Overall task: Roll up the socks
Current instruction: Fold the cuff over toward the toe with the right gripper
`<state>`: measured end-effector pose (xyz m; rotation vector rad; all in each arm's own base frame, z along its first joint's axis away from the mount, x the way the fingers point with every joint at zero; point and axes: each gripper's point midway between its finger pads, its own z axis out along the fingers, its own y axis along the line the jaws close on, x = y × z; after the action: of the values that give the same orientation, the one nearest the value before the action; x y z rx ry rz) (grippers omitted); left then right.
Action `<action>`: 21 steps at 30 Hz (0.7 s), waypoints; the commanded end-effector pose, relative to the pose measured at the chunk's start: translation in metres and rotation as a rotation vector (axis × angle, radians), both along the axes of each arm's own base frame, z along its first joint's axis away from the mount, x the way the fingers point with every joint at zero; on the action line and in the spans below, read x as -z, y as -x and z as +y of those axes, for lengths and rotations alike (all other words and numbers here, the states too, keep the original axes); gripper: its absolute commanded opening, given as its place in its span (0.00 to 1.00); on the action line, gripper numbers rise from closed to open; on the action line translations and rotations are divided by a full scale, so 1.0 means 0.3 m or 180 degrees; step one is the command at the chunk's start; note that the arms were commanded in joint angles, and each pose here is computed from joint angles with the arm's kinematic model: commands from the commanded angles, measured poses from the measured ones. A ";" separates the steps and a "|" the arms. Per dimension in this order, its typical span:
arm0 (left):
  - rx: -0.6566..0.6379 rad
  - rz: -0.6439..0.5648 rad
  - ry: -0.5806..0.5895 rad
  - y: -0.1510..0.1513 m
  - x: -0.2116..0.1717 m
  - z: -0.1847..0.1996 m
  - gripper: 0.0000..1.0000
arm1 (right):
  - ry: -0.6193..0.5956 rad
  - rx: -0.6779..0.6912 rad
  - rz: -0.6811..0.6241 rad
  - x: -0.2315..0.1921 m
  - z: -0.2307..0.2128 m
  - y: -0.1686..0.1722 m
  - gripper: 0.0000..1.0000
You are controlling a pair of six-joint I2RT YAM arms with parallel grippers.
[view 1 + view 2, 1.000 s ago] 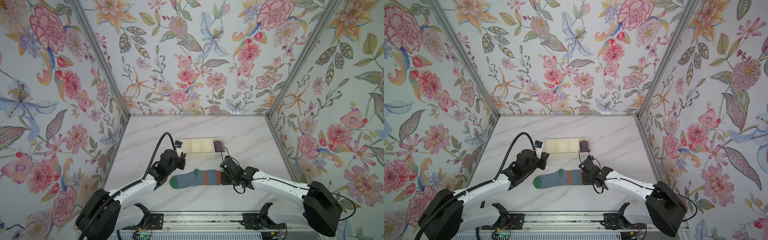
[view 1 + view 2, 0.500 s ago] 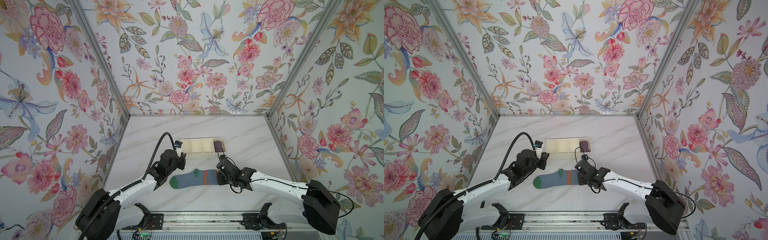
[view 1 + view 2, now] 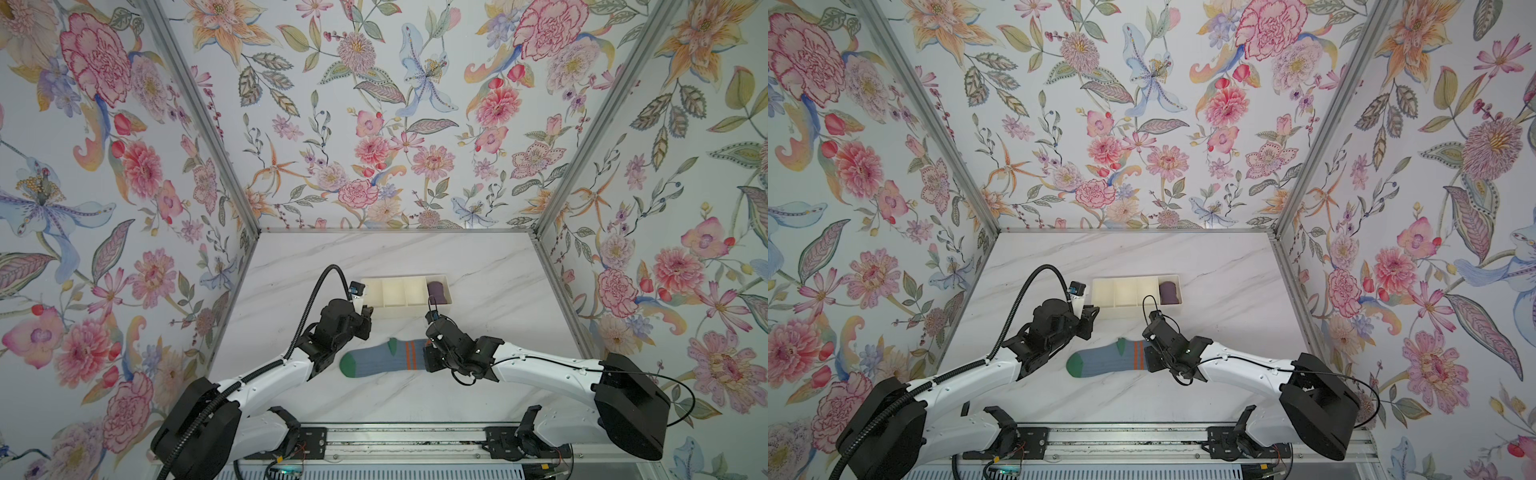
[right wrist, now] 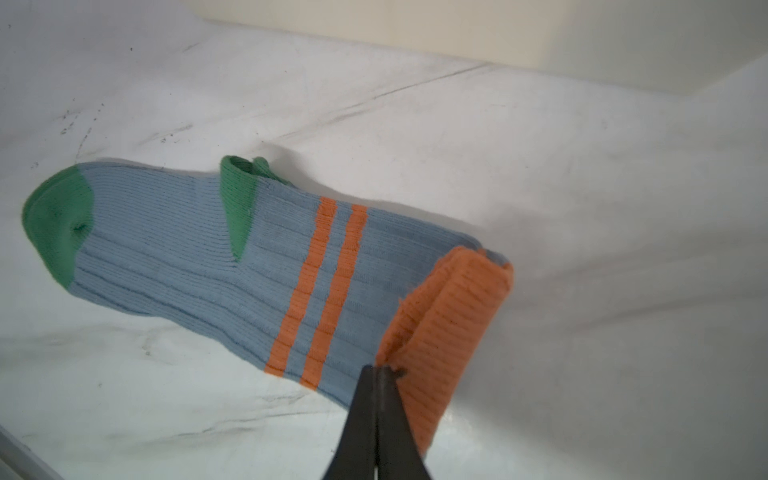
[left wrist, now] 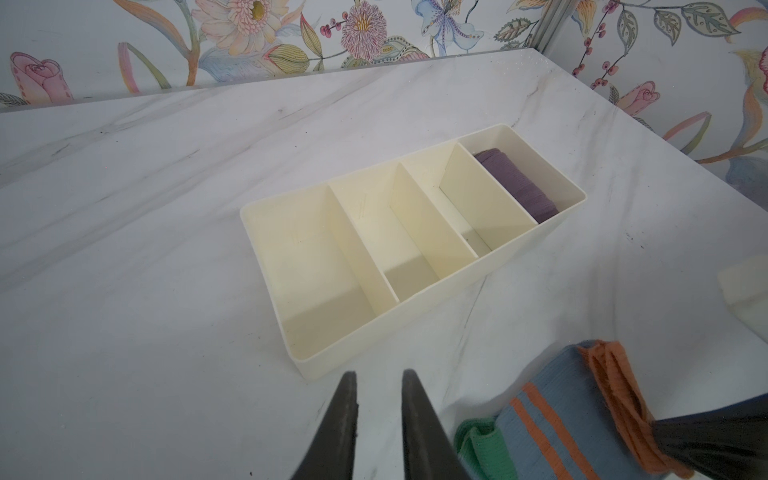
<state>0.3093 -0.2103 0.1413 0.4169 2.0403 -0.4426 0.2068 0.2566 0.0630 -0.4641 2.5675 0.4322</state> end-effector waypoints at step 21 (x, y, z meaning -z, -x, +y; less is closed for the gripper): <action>0.0061 -0.0005 0.0068 0.003 -0.010 -0.019 0.18 | -0.0120 -0.0245 0.0361 0.083 0.086 0.019 0.00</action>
<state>0.3090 -0.2108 0.1415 0.4159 2.0406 -0.4481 0.2028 0.2799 0.0430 -0.5454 2.6201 0.5113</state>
